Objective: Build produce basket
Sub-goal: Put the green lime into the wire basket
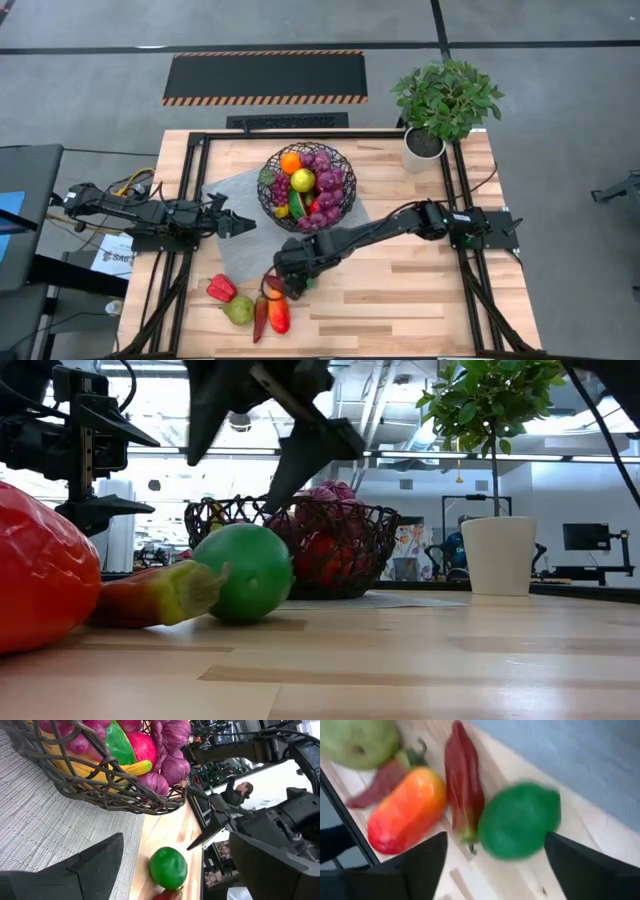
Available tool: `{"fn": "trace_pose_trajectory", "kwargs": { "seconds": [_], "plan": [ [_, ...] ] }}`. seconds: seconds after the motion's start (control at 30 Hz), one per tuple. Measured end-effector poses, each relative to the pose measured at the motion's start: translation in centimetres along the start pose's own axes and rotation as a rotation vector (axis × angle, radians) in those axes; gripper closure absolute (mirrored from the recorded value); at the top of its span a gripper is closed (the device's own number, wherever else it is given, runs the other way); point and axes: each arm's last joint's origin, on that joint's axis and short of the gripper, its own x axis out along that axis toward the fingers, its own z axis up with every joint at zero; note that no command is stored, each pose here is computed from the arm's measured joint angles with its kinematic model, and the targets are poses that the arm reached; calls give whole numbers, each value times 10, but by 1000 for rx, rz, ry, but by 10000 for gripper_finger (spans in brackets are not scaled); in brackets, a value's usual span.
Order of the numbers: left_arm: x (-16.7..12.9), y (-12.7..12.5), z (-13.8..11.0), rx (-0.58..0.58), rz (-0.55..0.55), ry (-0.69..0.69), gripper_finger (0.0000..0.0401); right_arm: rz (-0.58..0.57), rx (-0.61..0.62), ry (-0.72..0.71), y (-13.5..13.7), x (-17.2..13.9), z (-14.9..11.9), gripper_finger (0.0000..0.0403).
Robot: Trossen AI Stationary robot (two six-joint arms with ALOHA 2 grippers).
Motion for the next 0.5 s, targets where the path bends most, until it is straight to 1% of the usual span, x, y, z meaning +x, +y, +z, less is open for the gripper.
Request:
{"fn": "trace_pose_trajectory", "kwargs": {
  "seconds": [0.1,0.17,0.27,0.4,0.5],
  "plan": [
    [0,0,0,0,0,0,55,-8,6,-23,-3,9,7,16],
    [0,0,0,0,0,0,55,-30,44,7,-8,20,6,9],
    [0,0,0,0,0,0,55,-35,103,60,-9,39,2,8],
    [0,0,0,1,0,0,55,-75,167,100,-9,54,-7,14],
    [0,0,0,1,0,0,55,-111,206,125,-14,57,-9,17]
  ]
}}
